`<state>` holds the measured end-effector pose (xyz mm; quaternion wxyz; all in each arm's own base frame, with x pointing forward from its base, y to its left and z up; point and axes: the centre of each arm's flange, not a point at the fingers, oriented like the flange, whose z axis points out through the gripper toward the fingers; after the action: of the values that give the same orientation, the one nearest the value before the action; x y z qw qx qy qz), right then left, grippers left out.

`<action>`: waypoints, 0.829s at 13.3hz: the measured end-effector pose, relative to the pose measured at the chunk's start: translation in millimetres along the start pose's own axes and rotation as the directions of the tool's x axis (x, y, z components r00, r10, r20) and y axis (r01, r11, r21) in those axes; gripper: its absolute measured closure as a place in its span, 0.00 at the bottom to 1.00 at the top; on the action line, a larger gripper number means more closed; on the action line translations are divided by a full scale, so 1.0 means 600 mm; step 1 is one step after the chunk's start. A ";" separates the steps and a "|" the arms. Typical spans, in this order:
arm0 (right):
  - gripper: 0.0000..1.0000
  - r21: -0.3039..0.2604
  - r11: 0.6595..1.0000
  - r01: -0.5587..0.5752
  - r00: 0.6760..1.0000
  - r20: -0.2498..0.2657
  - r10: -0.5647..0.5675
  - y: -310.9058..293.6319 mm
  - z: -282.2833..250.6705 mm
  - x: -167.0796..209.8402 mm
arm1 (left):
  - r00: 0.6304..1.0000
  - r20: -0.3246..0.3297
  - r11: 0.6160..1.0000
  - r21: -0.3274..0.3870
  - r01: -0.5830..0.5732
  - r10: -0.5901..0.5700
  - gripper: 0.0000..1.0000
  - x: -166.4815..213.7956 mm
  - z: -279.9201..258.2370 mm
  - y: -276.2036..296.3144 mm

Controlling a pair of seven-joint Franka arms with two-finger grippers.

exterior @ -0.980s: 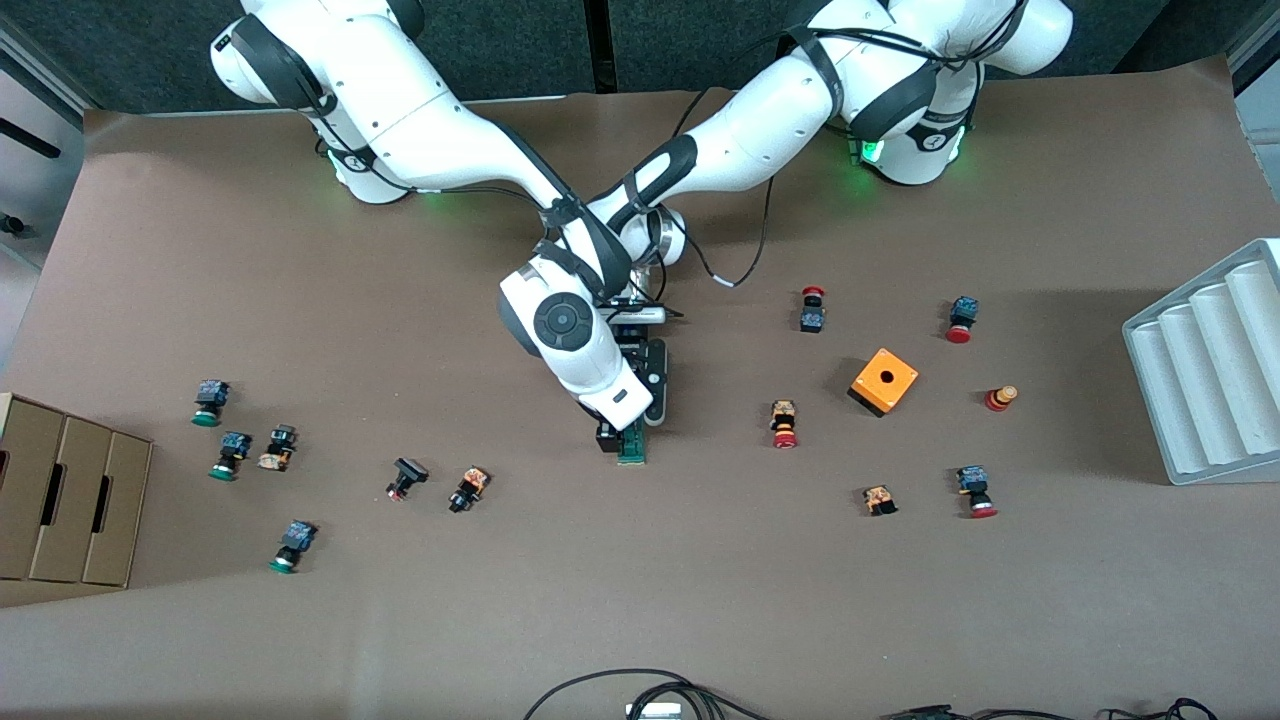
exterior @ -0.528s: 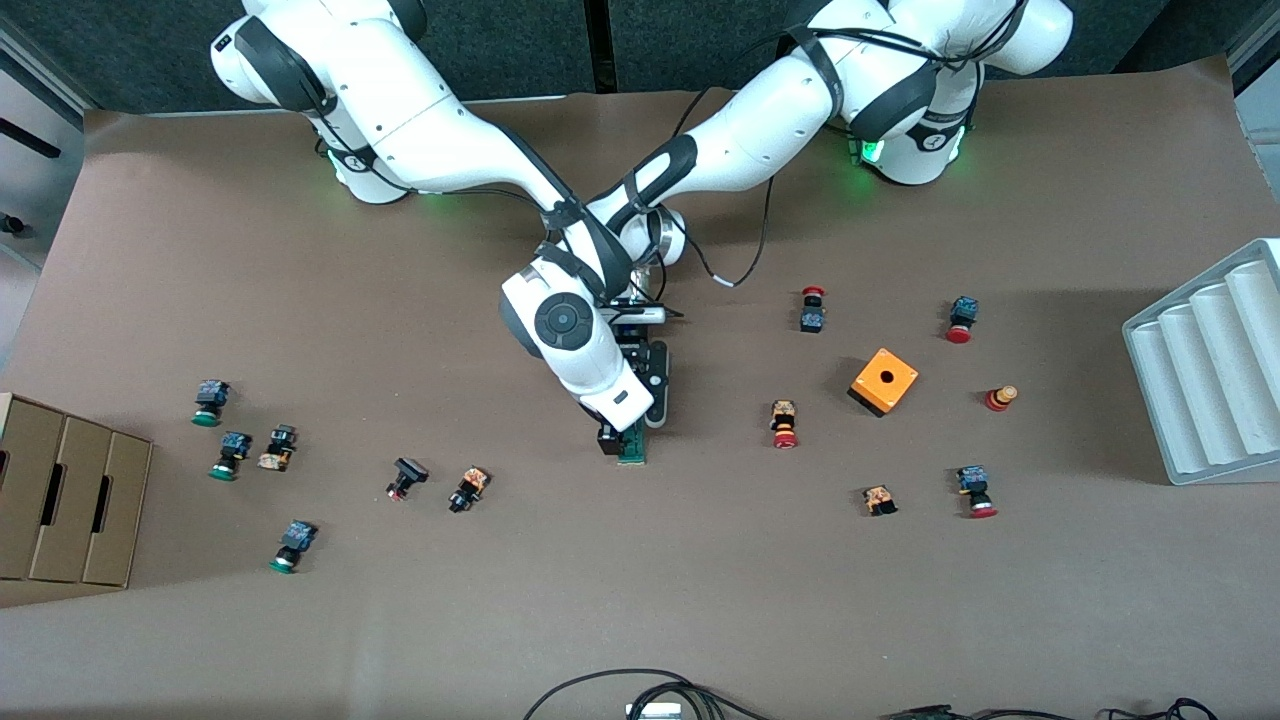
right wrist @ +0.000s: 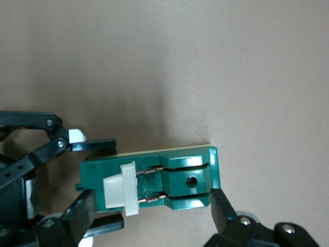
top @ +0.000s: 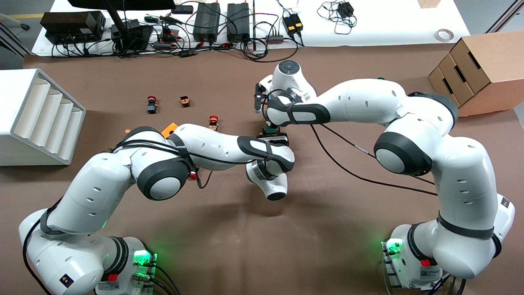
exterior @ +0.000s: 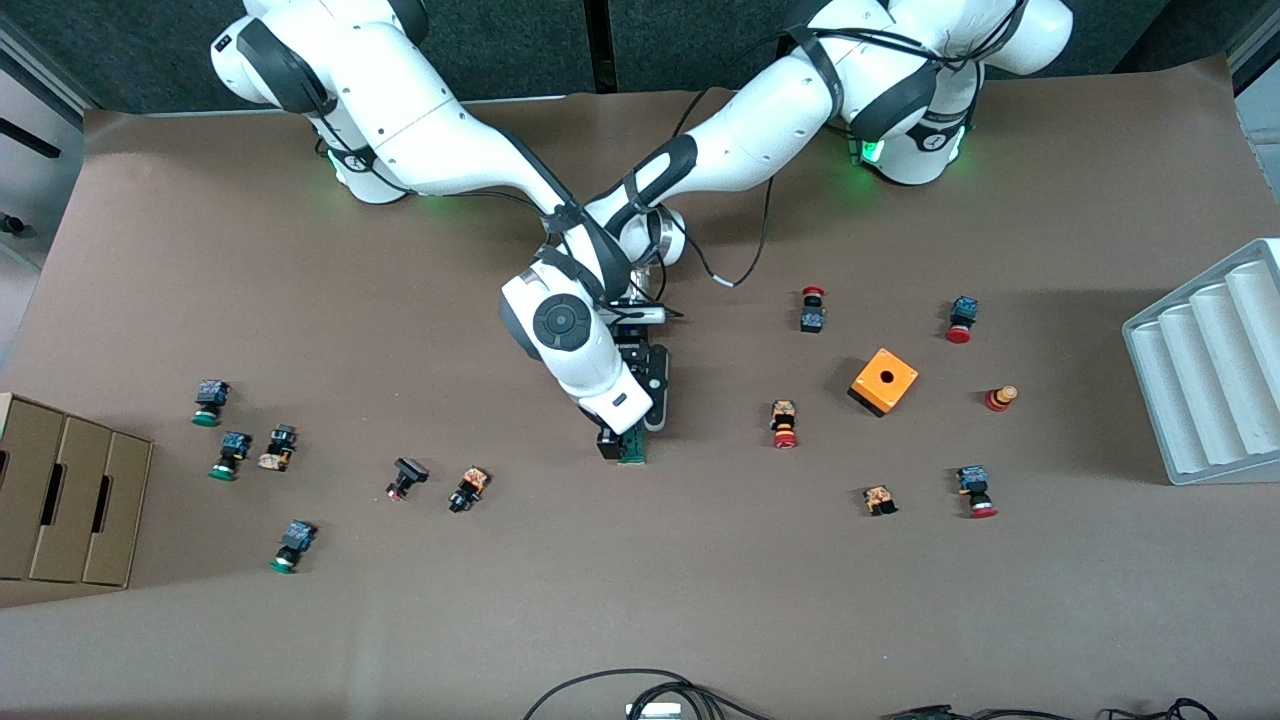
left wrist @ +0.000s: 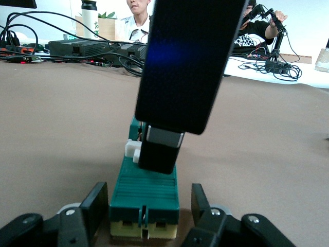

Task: Close load switch with both arms
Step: 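Grip the white lever with the right gripper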

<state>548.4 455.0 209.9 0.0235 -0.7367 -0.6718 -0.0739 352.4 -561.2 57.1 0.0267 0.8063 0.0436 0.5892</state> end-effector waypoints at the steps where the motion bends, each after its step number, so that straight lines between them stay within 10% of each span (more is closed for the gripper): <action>1: 0.00 -0.001 1.000 0.003 1.000 0.000 -0.003 -0.002 0.001 0.002 | 1.000 0.000 1.000 0.000 0.000 0.000 0.26 0.000 0.000 0.000; 11: 0.00 -0.004 1.000 0.016 1.000 -0.003 -0.016 -0.009 0.006 0.008 | 1.000 0.000 1.000 0.000 0.000 0.000 0.26 0.000 0.000 0.000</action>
<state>543.9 460.9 206.6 0.0222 -0.7311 -0.6776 -0.0765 352.4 -561.1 57.0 0.0267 0.8062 0.0434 0.5894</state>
